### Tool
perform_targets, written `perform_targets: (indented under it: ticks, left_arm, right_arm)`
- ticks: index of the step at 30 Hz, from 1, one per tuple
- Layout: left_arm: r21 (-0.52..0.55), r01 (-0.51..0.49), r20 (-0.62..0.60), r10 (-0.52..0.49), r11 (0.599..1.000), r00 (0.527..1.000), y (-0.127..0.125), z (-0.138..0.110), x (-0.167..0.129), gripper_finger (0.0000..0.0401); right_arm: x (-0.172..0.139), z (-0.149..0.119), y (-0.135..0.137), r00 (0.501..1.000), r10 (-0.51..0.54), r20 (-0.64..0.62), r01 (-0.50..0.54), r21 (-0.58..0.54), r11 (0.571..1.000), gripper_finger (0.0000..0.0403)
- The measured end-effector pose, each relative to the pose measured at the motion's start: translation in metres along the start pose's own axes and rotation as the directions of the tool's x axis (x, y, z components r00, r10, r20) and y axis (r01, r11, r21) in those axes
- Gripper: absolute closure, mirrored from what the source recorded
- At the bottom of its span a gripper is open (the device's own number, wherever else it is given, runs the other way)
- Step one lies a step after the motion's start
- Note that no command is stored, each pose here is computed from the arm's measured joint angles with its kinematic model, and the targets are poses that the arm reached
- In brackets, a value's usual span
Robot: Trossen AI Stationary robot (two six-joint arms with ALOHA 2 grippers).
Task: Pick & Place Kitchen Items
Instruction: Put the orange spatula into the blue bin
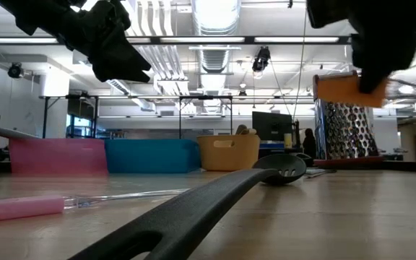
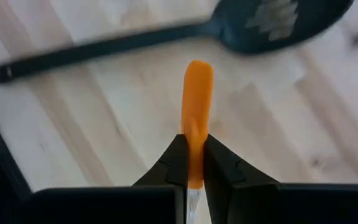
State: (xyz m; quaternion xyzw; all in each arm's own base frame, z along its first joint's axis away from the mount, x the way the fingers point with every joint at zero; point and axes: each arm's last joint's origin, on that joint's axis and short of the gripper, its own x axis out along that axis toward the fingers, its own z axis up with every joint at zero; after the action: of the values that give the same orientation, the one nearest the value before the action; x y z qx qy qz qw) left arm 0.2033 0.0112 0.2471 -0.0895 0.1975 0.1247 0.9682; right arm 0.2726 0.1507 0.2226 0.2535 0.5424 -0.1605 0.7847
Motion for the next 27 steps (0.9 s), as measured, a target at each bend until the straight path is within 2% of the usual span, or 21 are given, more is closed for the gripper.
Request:
perform_targets:
  ticks: [6, 10, 16, 21, 27]
  left_arm:
    - [-0.028, -0.001, -0.002, 0.001, 1.000, 1.000, 0.000, -0.005, 0.006, 0.0168]
    - [-0.033, 0.030, 0.062, -0.028, 0.999, 0.998, -0.001, -0.008, 0.013, 0.0167]
    - [-0.026, 0.130, 0.179, -0.123, 0.991, 0.976, -0.005, -0.008, 0.022, 0.0167]
    - [0.030, 0.214, 0.233, -0.215, 0.976, 0.948, -0.010, -0.006, 0.034, 0.0167]
    - [0.173, 0.237, 0.341, -0.284, 0.956, 0.896, -0.016, -0.004, 0.053, 0.0167]
  right_arm:
    - [-0.019, 0.019, -0.005, 0.991, 0.003, 0.134, 0.003, -0.051, 0.999, 0.0389]
    - [-0.033, 0.035, -0.003, 0.957, -0.036, 0.289, 0.077, -0.132, 0.988, 0.0389]
    - [-0.061, 0.054, 0.008, 0.824, -0.100, 0.557, 0.253, -0.204, 0.946, 0.0389]
    - [-0.080, 0.072, 0.024, 0.705, -0.028, 0.709, 0.303, -0.265, 0.915, 0.0389]
    - [-0.094, 0.089, 0.038, 0.541, 0.097, 0.836, 0.335, -0.319, 0.887, 0.0389]
